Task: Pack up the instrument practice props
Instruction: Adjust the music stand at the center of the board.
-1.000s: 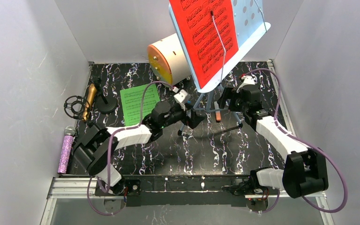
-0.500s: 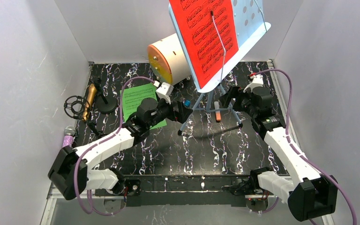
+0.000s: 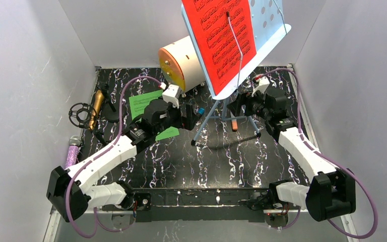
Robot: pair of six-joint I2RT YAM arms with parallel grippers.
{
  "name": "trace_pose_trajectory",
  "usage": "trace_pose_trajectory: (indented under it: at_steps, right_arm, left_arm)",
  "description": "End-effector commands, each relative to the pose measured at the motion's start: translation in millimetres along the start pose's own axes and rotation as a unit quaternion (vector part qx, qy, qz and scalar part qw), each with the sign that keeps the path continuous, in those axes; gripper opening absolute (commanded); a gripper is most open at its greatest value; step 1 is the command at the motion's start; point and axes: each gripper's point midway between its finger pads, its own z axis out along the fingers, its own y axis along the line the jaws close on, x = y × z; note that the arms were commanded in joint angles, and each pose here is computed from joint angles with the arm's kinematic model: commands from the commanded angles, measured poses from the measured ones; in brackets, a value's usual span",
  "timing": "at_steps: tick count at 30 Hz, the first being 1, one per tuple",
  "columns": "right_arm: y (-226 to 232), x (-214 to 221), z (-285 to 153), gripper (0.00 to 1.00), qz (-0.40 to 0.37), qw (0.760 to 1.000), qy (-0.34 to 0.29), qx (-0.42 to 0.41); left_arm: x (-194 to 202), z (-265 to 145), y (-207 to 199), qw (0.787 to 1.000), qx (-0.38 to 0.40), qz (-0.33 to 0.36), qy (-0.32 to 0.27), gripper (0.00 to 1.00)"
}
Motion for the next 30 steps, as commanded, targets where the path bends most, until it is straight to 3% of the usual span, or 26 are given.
trace_pose_trajectory:
  at_steps: [1,5,16,25,27,30]
  right_arm:
    - [17,-41,6,0.91,-0.066,0.994,-0.065,-0.051]
    - [16,-43,10,0.78,-0.075,0.994,-0.063,-0.054]
    - [6,-32,-2,0.22,-0.067,0.996,-0.064,-0.017]
    - [-4,-21,-11,0.09,-0.07,0.994,-0.084,0.025]
    - [-1,-18,-10,0.03,-0.075,0.994,-0.078,0.017]
    - [7,-15,-3,0.01,-0.099,0.993,-0.058,0.012]
  left_arm:
    - [-11,-26,14,0.999,-0.037,0.005,-0.004,0.98]
    - [-13,-33,17,0.999,-0.041,0.001,-0.013,0.98]
    - [-44,-57,12,0.998,-0.053,0.009,-0.015,0.98]
    - [-81,-77,2,0.997,-0.048,-0.001,-0.052,0.98]
    - [-88,-81,0,0.997,-0.046,-0.002,-0.059,0.98]
    - [-92,-83,0,0.997,-0.049,-0.003,-0.064,0.98]
